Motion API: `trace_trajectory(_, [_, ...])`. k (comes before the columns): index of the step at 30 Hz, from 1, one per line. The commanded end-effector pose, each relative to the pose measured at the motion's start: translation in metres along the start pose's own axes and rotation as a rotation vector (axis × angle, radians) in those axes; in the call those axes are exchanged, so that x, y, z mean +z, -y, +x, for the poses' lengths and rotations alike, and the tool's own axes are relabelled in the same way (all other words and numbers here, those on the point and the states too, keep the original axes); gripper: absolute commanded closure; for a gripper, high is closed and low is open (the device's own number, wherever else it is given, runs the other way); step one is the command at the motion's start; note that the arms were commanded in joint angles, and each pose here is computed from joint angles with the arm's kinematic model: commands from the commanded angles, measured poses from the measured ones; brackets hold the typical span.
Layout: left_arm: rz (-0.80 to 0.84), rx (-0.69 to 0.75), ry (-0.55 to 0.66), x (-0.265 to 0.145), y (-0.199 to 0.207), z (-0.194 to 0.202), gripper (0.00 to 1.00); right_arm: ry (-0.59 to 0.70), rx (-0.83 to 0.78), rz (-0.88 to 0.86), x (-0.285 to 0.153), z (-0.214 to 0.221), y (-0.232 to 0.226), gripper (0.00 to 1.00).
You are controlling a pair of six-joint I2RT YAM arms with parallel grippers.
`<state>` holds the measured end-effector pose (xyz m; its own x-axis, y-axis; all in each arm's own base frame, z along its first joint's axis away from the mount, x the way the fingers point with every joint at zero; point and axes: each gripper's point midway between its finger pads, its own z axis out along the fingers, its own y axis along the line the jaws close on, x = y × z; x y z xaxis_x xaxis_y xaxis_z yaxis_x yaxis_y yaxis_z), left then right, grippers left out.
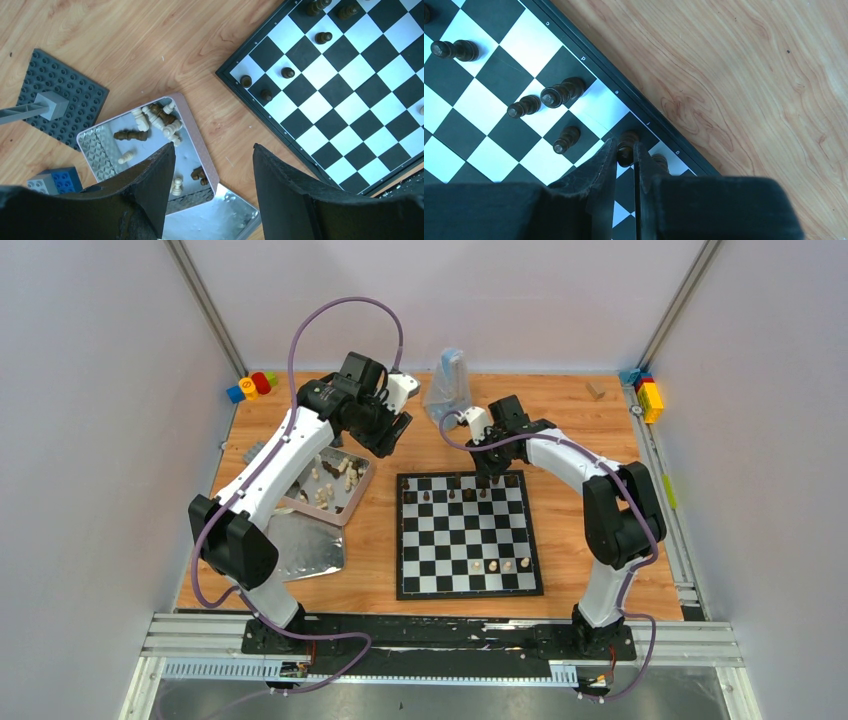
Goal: Set up the chess pieces on the board
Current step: Place the chess piece on the chessboard, then move the chess piece to the chessboard.
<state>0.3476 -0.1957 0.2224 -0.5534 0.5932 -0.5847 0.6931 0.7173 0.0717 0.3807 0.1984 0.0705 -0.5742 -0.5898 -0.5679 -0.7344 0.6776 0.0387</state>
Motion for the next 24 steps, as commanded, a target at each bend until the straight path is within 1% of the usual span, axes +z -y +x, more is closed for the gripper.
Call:
trace_trajectory(1, [-0.022,0.019,0.064,-0.015,-0.004,-0.011,0.34,-0.006,-0.003,-0.013,0.005,0.002,0.000,0.94])
trace_trajectory(3, [-0.023,0.018,0.063,-0.015,-0.004,-0.010,0.34,-0.004,-0.001,-0.013,0.004,0.001,0.000,0.86])
trace_trajectory(4, [-0.023,0.019,0.062,-0.014,-0.005,-0.010,0.34,0.001,0.000,-0.012,0.003,-0.001,0.000,0.80])
trace_trajectory(5, [-0.024,0.019,0.062,-0.014,-0.005,-0.010,0.33,0.008,0.000,-0.014,0.001,-0.003,0.000,0.71])
trace_trajectory(7, [-0.023,0.018,0.061,-0.014,-0.005,-0.010,0.33,0.021,0.000,-0.011,-0.002,-0.008,0.000,0.56])
trace_trajectory(9, [-0.026,0.018,0.062,-0.014,-0.005,-0.010,0.34,0.039,-0.003,-0.009,-0.006,-0.015,0.000,0.48])
trace_trajectory(10, [-0.027,0.019,0.061,-0.014,-0.006,-0.010,0.34,0.049,-0.004,-0.008,-0.008,-0.018,0.000,0.45])
trace_trajectory(12, [-0.031,0.018,0.059,-0.014,-0.006,-0.010,0.34,0.075,-0.012,-0.010,-0.014,-0.027,0.000,0.43])
trace_trajectory(17, [-0.042,0.017,0.067,-0.017,-0.008,-0.012,0.34,0.121,-0.050,-0.009,-0.028,-0.046,-0.004,0.42])
trace_trajectory(24, [-0.082,-0.006,0.105,-0.029,-0.018,-0.016,0.33,0.147,-0.095,-0.042,-0.031,-0.062,-0.020,0.42])
